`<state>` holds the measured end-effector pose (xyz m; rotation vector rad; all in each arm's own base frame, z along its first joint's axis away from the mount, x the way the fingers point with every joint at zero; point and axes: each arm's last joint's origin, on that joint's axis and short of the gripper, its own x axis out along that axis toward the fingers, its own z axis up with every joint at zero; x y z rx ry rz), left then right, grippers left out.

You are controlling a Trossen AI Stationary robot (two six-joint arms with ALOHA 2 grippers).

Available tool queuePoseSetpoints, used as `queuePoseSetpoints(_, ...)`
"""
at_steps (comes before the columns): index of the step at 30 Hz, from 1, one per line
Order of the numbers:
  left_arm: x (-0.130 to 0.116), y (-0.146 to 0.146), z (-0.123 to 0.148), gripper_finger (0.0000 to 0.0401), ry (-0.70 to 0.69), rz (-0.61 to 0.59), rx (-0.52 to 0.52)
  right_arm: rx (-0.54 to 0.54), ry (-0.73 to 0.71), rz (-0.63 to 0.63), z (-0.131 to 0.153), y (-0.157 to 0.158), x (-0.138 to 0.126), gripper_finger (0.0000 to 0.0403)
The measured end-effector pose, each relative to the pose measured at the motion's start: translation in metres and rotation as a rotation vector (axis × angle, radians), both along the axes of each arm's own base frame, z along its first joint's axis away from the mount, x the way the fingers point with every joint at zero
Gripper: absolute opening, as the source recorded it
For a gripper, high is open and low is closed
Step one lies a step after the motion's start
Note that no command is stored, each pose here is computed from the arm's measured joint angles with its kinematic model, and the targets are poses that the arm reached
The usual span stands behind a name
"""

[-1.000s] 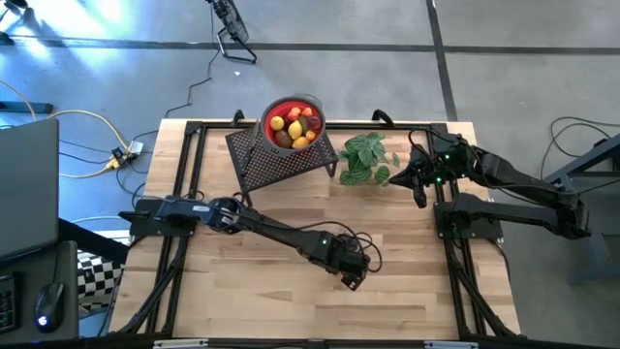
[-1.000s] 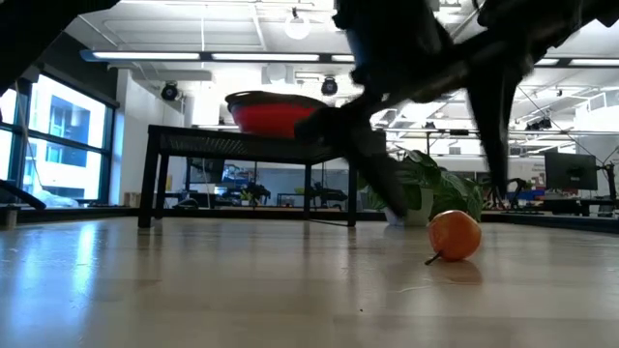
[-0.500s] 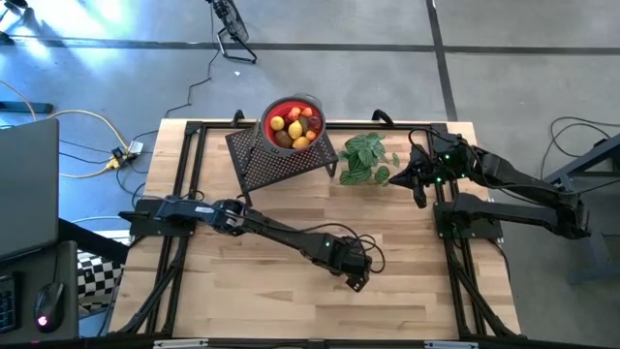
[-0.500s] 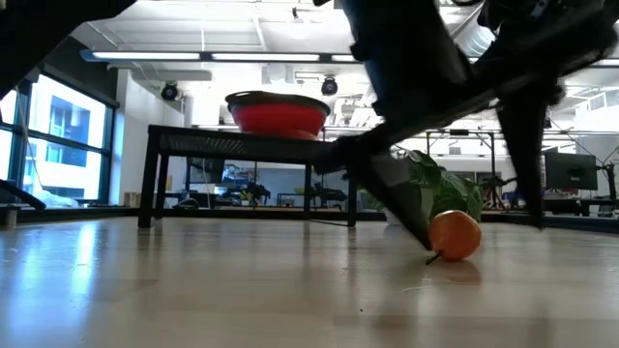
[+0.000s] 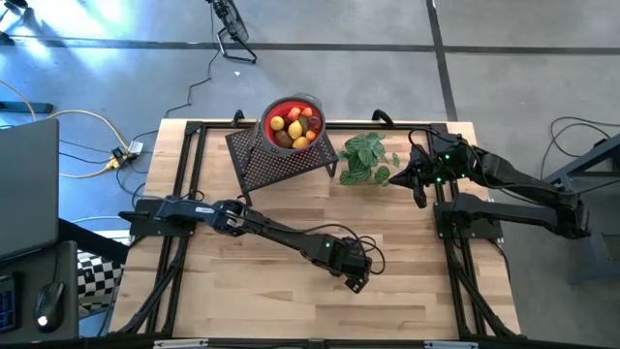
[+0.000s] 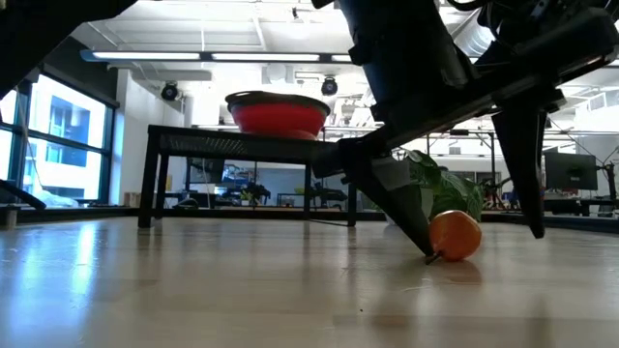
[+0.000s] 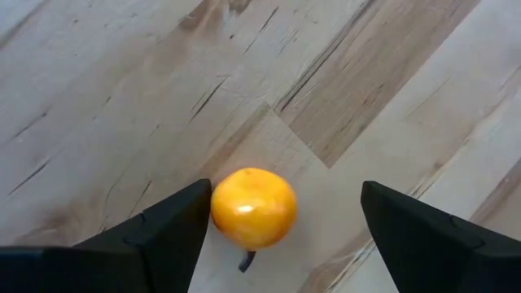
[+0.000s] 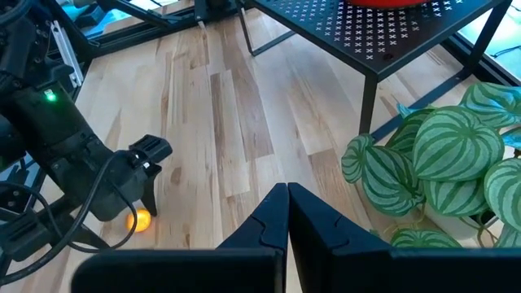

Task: Pick & Place Fruit
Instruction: Put the orange pear into the red basket on the shelf

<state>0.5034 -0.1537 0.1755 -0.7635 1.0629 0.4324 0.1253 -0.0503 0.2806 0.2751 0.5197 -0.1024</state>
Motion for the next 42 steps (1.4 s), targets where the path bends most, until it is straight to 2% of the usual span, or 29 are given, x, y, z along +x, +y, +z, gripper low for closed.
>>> queuePoseSetpoints(29, 0.0002, 0.0002, -0.0013, 0.0178, 0.002, 0.001, 0.001, 0.000, 0.000, 0.000, -0.0001, 0.0000, 0.0000, 0.0003)
queuePoseSetpoints(42, 0.0001, 0.0002, -0.0013, 0.0139, 0.003, 0.001, 0.000, -0.016, 0.001, 0.010, -0.0001, 0.0000, 0.0000, 0.0003)
